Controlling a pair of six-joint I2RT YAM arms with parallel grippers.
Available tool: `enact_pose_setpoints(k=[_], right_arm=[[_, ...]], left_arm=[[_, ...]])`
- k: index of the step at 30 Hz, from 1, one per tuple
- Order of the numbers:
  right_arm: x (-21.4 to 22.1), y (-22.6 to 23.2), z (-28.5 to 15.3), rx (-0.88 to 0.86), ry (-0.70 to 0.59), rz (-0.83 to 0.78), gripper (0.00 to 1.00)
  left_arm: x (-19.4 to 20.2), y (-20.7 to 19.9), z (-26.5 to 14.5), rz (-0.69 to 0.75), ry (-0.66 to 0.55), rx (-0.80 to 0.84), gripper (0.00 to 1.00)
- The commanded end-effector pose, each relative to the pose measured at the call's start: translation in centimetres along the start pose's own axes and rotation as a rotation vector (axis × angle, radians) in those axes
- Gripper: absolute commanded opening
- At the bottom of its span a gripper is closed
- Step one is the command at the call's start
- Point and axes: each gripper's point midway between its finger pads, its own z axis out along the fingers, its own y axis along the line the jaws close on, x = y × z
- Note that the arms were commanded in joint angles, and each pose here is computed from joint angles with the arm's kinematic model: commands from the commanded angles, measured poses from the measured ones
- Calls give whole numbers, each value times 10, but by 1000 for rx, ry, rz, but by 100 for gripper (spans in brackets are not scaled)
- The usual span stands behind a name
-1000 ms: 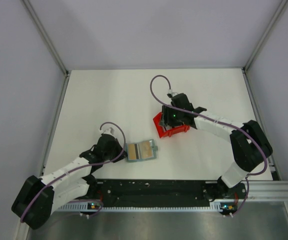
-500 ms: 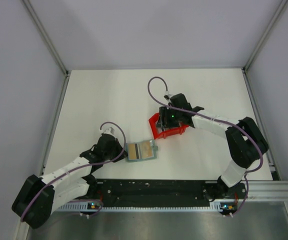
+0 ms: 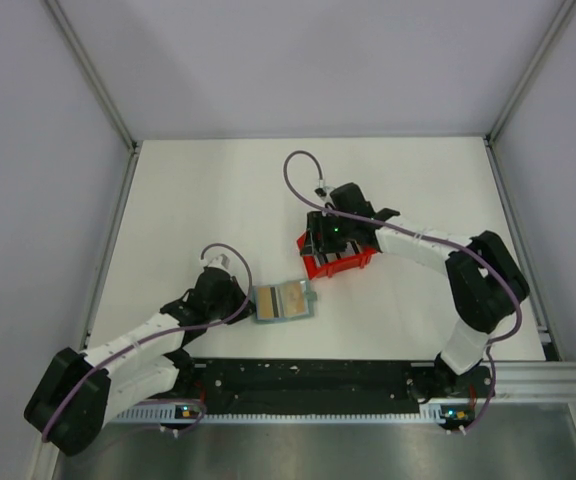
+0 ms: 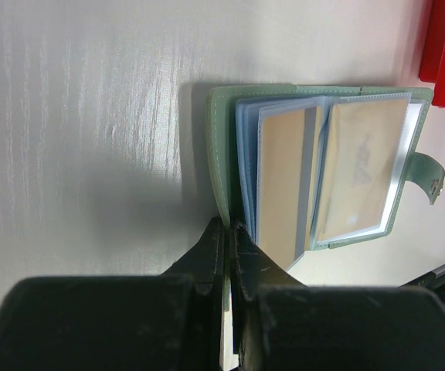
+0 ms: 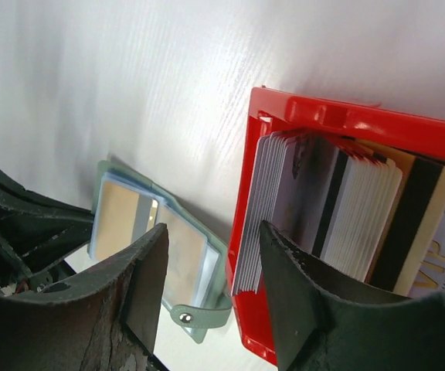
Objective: Put the credit cards into the card holder
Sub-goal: Pick up the credit card from the storage box.
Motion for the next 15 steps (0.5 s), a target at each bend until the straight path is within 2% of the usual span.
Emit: enact_pose_setpoints(k=[1,5,15], right_arm=[[2,18,11,-35,25,-24,51],[8,24,16,-42,47,-47,51],[-10,22,8,28,-8,-80,52]], left_arm=[[-8,-9,1,23,-22,20,0],[-7,-10,1,23,-18,26,0],[-8,-10,0,26,-19,28,0]])
